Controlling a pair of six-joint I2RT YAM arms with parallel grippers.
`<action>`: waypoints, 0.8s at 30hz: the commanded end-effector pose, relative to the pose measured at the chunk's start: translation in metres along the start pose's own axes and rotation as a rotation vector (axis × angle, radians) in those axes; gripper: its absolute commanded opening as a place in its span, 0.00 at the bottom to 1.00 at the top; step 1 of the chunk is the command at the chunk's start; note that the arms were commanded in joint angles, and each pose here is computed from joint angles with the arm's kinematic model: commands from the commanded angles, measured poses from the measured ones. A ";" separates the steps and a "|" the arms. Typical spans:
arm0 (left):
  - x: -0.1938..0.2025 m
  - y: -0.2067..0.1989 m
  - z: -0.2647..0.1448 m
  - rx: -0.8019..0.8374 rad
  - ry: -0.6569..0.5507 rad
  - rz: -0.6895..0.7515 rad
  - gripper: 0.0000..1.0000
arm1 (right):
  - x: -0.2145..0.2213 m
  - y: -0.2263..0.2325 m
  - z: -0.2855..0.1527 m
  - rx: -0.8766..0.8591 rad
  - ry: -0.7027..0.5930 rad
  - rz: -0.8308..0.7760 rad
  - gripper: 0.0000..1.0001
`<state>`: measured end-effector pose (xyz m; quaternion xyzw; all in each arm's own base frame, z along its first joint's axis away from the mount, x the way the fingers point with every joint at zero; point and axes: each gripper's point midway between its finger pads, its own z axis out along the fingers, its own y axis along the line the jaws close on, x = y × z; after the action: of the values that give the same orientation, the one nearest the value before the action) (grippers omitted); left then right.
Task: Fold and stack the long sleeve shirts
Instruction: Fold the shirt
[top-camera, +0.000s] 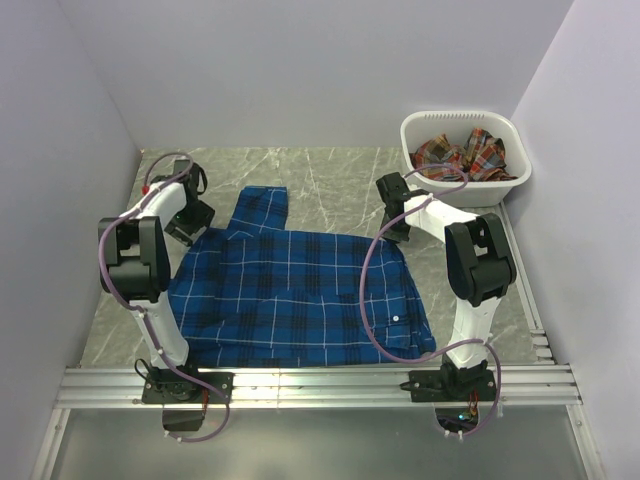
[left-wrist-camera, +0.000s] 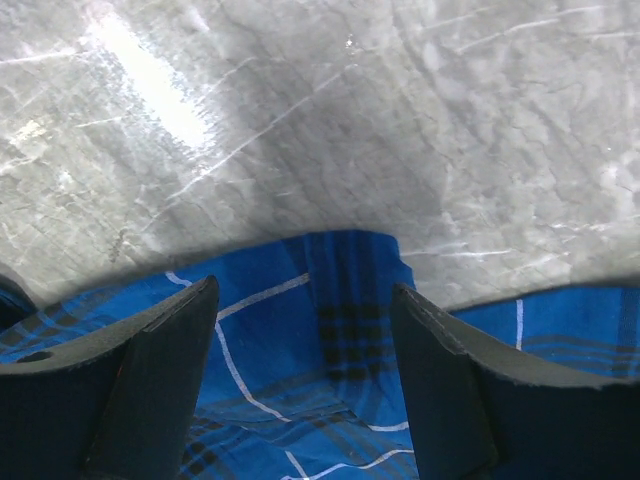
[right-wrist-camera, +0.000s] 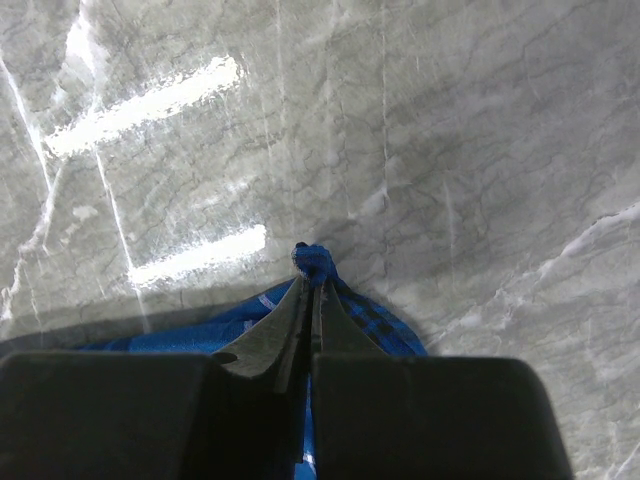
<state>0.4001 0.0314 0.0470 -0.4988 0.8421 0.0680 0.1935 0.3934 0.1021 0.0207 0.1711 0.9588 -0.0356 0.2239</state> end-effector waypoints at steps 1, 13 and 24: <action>0.000 -0.008 -0.001 -0.003 -0.004 -0.013 0.75 | -0.010 0.003 -0.015 -0.023 -0.048 -0.004 0.01; 0.020 0.011 0.043 -0.140 0.022 0.046 0.61 | -0.008 -0.002 -0.013 -0.008 -0.045 -0.013 0.01; 0.018 0.019 0.050 -0.182 0.014 0.104 0.26 | -0.009 -0.012 -0.011 0.018 -0.042 -0.020 0.00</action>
<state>0.4121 0.0270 0.0191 -0.4883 0.8494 0.0945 0.1766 0.3895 0.1000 0.0176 0.1604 0.9614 -0.0396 0.2201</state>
